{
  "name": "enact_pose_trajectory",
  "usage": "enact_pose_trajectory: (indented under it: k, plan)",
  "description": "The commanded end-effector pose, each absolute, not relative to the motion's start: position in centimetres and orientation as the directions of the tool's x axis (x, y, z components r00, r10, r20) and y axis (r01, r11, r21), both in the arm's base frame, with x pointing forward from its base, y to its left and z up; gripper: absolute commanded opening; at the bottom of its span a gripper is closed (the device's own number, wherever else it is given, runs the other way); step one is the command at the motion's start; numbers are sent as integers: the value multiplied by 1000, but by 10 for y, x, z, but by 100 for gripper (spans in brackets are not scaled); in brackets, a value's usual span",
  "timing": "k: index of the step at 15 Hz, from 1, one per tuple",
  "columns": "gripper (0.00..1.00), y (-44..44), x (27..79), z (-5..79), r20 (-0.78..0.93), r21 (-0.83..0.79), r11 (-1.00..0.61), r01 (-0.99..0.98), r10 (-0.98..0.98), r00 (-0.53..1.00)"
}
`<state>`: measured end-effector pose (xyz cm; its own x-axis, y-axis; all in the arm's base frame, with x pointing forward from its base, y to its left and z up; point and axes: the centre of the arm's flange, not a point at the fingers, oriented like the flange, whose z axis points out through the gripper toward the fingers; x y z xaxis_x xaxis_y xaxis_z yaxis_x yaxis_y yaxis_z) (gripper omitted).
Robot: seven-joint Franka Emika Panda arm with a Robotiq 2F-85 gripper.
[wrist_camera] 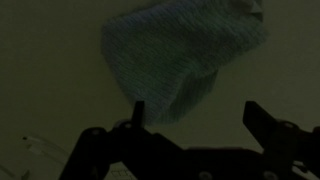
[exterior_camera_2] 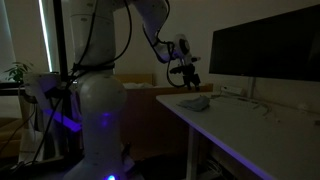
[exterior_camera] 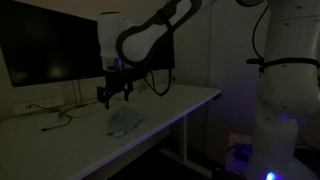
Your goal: Wipe the table using the blue cloth
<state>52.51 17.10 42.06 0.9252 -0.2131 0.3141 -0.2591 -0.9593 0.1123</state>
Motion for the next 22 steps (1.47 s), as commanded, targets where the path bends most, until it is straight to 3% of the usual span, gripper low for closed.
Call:
enact_pose_trajectory:
  k: [1, 16, 17, 18, 22]
  plan:
    - [100, 176, 558, 408, 301, 128, -941, -314, -265, 916]
    - [100, 137, 548, 324, 7, 248, -880, -406, -417, 909]
    - [75, 142, 545, 318, -11, 242, -877, -414, -429, 903]
    - [73, 146, 543, 316, -30, 239, -878, -414, -433, 901]
    - [47, 161, 540, 319, -12, 249, -847, -470, -488, 873]
